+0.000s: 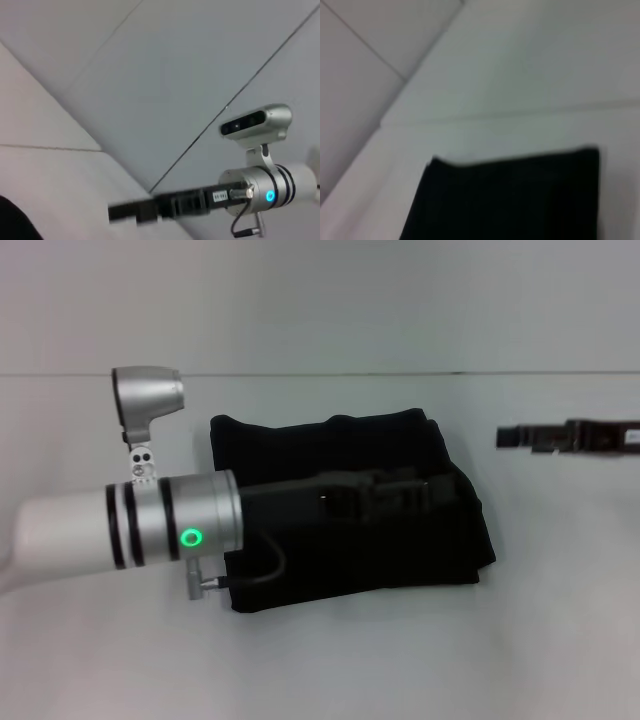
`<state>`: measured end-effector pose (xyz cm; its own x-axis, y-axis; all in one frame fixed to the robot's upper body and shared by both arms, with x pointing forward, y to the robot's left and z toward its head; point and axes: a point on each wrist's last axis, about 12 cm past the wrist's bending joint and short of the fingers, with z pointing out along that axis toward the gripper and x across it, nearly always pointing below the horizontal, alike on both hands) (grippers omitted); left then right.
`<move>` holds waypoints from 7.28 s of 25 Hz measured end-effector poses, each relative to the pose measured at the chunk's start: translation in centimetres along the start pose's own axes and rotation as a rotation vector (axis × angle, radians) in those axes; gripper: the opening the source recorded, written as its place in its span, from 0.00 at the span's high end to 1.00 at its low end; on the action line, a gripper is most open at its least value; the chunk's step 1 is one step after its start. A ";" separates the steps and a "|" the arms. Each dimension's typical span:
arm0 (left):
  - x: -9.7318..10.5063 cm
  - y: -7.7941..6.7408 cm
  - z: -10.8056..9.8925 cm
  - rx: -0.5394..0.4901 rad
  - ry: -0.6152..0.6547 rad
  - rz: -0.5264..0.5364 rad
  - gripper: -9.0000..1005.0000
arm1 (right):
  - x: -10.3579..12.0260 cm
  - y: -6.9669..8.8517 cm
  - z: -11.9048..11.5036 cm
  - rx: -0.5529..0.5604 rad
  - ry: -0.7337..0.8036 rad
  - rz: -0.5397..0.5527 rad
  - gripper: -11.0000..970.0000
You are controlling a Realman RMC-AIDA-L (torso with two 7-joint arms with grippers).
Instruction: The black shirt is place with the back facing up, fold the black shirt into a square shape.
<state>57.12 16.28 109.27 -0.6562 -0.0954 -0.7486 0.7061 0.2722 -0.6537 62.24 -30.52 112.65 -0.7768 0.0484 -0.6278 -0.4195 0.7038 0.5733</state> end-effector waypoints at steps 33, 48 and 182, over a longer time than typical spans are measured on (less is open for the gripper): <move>0.1 2.0 -3.4 -0.161 0.164 0.301 0.07 | 2.3 3.1 9.1 0.061 0.065 0.032 0.06; 0.2 2.1 -3.3 -0.168 0.163 0.290 0.07 | 1.8 3.5 9.8 0.076 0.033 0.005 0.53; -3.6 7.7 0.4 -0.798 0.004 -0.011 0.52 | 0.3 2.1 8.0 0.102 -0.050 0.066 0.20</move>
<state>65.01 18.33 106.88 -0.6640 -0.0990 -0.7412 0.2970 0.8748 -0.3828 64.86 -23.34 109.43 -0.7757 0.1302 -0.6176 -0.3167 0.7661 0.5593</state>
